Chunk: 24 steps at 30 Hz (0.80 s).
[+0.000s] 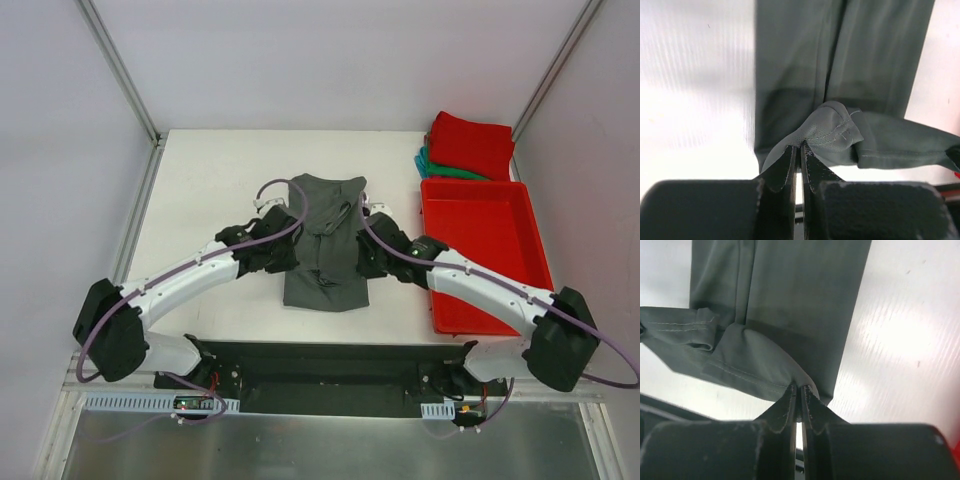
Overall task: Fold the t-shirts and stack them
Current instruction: Fold the folded rectangular tshirt in 1/3 of the way
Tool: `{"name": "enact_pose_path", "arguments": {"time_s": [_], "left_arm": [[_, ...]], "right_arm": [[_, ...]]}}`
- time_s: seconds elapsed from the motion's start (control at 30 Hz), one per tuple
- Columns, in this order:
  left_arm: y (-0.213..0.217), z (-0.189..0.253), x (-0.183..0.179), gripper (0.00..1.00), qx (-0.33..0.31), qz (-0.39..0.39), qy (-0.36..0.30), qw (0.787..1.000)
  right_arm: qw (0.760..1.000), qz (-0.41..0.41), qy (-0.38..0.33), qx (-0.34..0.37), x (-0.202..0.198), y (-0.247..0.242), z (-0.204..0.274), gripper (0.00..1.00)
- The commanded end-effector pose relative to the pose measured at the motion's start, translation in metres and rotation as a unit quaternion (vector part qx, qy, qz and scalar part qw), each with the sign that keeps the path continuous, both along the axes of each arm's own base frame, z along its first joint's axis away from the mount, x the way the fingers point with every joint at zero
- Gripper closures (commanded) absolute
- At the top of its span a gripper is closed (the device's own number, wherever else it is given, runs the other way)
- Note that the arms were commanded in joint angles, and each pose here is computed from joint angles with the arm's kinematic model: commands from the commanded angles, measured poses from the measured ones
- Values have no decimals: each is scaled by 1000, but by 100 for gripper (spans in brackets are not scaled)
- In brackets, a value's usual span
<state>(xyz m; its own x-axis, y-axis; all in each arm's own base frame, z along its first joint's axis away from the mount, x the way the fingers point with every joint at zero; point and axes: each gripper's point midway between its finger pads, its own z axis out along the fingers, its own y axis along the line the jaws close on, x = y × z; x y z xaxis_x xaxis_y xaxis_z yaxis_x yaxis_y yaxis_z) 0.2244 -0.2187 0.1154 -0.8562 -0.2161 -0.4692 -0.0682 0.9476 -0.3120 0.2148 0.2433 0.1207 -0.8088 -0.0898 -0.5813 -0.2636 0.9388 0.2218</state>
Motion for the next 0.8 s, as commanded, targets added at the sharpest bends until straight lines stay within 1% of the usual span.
{"name": "enact_pose_path", "arguments": {"time_s": [0.0,0.2,0.37,0.63,0.7,0.77], "left_arm": [[5,10,39,100,18,7,-26,999],[7,4,79,100,20,18,-15,1000],[4,-4,102,100,14,10,-1,1000],[6,-17,122,100,19,9,11,1000],[6,-23,125,96,19,4,17,1000],[0,-27,126,96,13,-21,27,999]], "right_arm": [[1000,-3,-22,-3,34,4,10,95],[1000,-22,-14,-4,67,2,2,95],[1000,-25,-6,5,89,3,-2,94],[999,-42,12,4,118,1,-23,93],[999,-42,18,6,123,1,-27,93],[999,-46,22,4,128,1,-31,92]]}}
